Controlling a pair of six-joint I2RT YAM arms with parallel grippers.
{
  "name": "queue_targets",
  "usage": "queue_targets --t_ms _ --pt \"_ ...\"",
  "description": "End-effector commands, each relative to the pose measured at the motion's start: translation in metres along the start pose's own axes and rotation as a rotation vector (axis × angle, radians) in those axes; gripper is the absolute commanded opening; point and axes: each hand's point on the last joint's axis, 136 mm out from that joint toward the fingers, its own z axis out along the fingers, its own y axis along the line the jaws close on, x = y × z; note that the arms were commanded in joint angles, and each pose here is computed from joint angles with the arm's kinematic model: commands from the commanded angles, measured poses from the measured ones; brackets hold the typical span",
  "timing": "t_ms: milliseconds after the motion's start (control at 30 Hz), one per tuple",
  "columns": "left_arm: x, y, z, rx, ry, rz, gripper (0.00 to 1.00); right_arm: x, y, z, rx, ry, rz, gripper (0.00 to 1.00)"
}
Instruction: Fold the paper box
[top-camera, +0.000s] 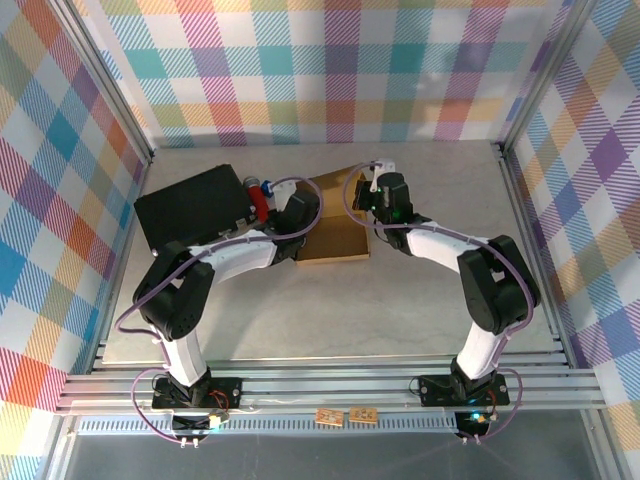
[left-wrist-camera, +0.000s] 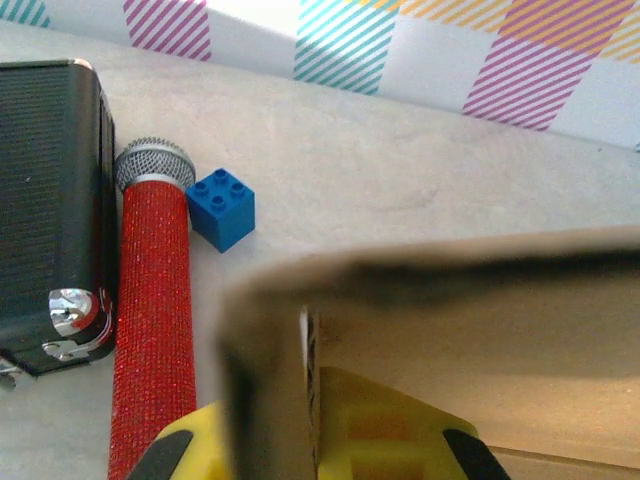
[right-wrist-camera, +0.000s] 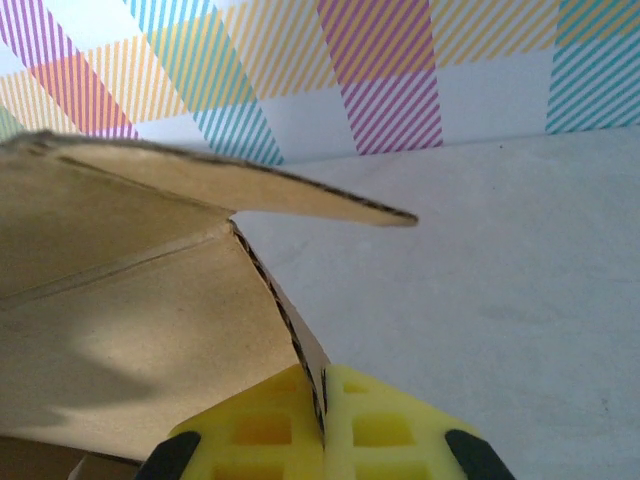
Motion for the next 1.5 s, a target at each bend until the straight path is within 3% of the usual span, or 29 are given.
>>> queue_targets --t_ms 0,300,633,867,1067,1200,1367,1467 --pt "-0.045 -0.027 -0.025 0.158 -0.159 -0.124 0.00 0.005 0.024 -0.012 -0.116 -0.019 -0.003 0.00" --pt "-0.024 -0.037 -0.042 0.253 -0.262 -0.089 0.00 0.040 0.017 -0.018 -0.179 -0.090 -0.002 0.00" --pt "0.014 -0.029 -0.067 0.272 -0.329 -0.094 0.00 0.080 0.016 -0.034 -0.149 -0.063 -0.017 0.00" --pt "0.044 -0.025 -0.078 0.259 -0.350 -0.062 0.00 0.104 0.005 -0.047 -0.103 -0.010 0.011 0.11" --pt "0.062 -0.039 -0.088 0.210 -0.394 0.070 0.00 0.093 0.002 -0.070 -0.052 0.067 0.066 0.26" --pt "0.069 -0.049 -0.090 0.175 -0.407 0.144 0.00 0.084 0.001 -0.098 -0.014 0.141 0.146 0.42" --pt "0.073 -0.054 -0.087 0.147 -0.411 0.167 0.00 0.109 -0.016 -0.150 0.083 0.299 0.341 0.43" --pt "0.076 -0.058 -0.086 0.143 -0.412 0.184 0.00 0.104 -0.019 -0.187 0.095 0.310 0.433 0.45"
